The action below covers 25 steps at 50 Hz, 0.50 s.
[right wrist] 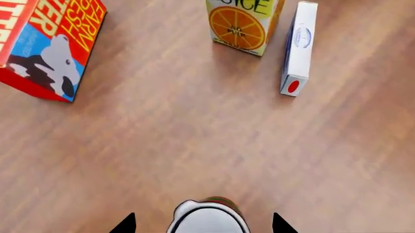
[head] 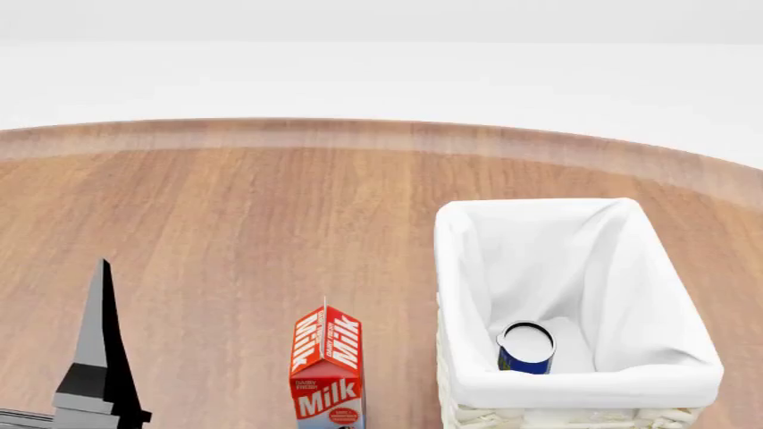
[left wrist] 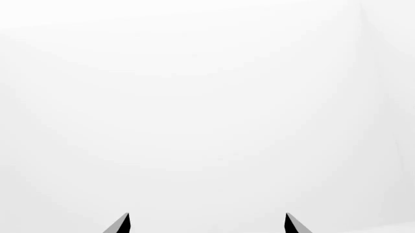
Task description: Pick up the alphabet soup and the tomato sauce, and put them in the basket.
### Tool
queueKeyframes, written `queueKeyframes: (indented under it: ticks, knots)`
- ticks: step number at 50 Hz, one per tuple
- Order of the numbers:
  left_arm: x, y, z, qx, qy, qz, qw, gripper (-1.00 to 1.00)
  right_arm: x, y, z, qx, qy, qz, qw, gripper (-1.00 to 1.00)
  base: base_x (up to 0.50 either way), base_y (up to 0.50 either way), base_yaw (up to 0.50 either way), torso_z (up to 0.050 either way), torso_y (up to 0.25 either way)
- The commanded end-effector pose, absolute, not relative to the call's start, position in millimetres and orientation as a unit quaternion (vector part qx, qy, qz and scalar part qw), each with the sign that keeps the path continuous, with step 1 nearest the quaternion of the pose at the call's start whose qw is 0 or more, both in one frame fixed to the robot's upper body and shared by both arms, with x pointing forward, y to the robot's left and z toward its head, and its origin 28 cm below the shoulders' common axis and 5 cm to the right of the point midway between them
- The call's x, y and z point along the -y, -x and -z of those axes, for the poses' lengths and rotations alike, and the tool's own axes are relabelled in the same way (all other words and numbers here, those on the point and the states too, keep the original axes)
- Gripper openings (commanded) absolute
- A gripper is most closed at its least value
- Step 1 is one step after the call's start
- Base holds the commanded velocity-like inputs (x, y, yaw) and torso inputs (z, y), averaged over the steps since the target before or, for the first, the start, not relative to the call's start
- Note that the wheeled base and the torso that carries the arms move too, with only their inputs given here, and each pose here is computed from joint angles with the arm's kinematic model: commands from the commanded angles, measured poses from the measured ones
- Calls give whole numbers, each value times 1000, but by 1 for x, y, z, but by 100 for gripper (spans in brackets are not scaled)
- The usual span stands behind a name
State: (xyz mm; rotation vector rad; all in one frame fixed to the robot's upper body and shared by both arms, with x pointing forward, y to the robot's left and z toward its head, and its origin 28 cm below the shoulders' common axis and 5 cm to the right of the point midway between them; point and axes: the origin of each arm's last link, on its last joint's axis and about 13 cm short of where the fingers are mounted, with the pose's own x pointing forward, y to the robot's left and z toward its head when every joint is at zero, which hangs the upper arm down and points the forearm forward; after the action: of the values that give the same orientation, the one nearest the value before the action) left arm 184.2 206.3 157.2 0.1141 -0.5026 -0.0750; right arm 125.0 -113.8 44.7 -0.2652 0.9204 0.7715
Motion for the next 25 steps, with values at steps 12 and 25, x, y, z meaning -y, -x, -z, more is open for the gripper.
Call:
queueKeyframes:
  ticks: [12, 25]
  knots:
    - [-207, -184, -157, 249, -56, 36, 966, 100, 113, -123, -30, -444, 117, -359, 813, 100, 0, 0, 0, 0, 0]
    - [-206, -184, -157, 248, -56, 37, 966, 100, 114, -121, -26, -449, 113, -356, 812, 100, 0, 0, 0, 0, 0]
